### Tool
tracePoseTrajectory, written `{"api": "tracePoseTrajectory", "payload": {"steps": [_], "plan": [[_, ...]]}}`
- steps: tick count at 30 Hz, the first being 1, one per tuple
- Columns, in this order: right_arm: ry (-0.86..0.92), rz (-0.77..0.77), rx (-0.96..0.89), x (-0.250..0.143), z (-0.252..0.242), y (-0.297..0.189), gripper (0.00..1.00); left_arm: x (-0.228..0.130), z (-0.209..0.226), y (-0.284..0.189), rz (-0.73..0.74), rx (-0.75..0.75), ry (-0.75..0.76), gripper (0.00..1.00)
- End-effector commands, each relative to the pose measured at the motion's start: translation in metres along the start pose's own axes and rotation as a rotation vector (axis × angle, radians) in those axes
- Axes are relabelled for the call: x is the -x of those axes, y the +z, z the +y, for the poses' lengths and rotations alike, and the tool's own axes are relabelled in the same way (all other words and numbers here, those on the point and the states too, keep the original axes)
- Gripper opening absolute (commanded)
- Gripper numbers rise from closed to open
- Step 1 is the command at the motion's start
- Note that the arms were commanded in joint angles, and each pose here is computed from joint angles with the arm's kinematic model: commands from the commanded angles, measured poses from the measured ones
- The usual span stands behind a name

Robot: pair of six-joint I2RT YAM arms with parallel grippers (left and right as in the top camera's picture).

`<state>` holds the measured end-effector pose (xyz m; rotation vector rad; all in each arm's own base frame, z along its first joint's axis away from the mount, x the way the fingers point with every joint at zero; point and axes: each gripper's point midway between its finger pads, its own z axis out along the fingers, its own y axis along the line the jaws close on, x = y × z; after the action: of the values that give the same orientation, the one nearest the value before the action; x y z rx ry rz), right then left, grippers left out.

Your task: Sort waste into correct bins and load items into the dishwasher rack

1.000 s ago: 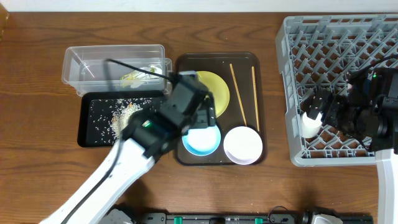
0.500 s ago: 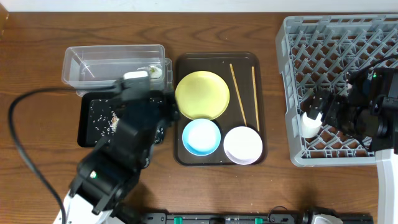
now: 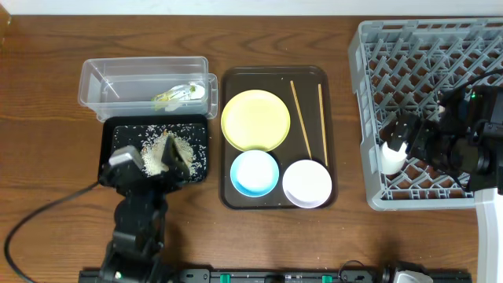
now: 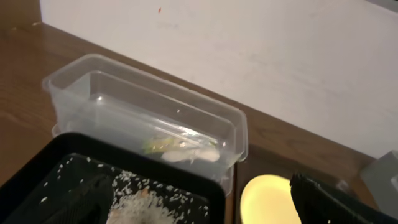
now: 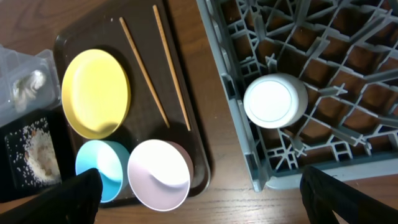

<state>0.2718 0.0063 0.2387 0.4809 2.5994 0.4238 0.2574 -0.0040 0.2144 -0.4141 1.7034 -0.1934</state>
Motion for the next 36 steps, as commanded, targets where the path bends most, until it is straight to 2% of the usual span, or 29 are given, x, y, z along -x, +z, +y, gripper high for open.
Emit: {"api": "tracePoseTrajectory", "payload": {"steps": [1,8,15,28,36], "plan": [[-0.025,-0.006,0.016,0.000,0.007,-0.003,0.99,-0.004,0.000,-0.007,-0.026,-0.060,0.029,0.93],[-0.025,-0.006,0.016,0.000,0.007,-0.003,0.99,-0.004,0.018,-0.013,-0.095,-0.040,0.044,0.94],[-0.025,-0.006,0.016,0.000,0.007,-0.003,0.99,-0.020,0.036,-0.012,-0.128,-0.004,0.034,0.94],[-0.025,-0.006,0.016,0.000,0.007,-0.003,0.99,-0.060,0.051,0.000,-0.046,0.028,0.051,0.94],[-0.025,-0.006,0.016,0.000,0.007,-0.003,0.99,-0.061,0.051,0.001,-0.050,0.026,0.050,0.94]]}}
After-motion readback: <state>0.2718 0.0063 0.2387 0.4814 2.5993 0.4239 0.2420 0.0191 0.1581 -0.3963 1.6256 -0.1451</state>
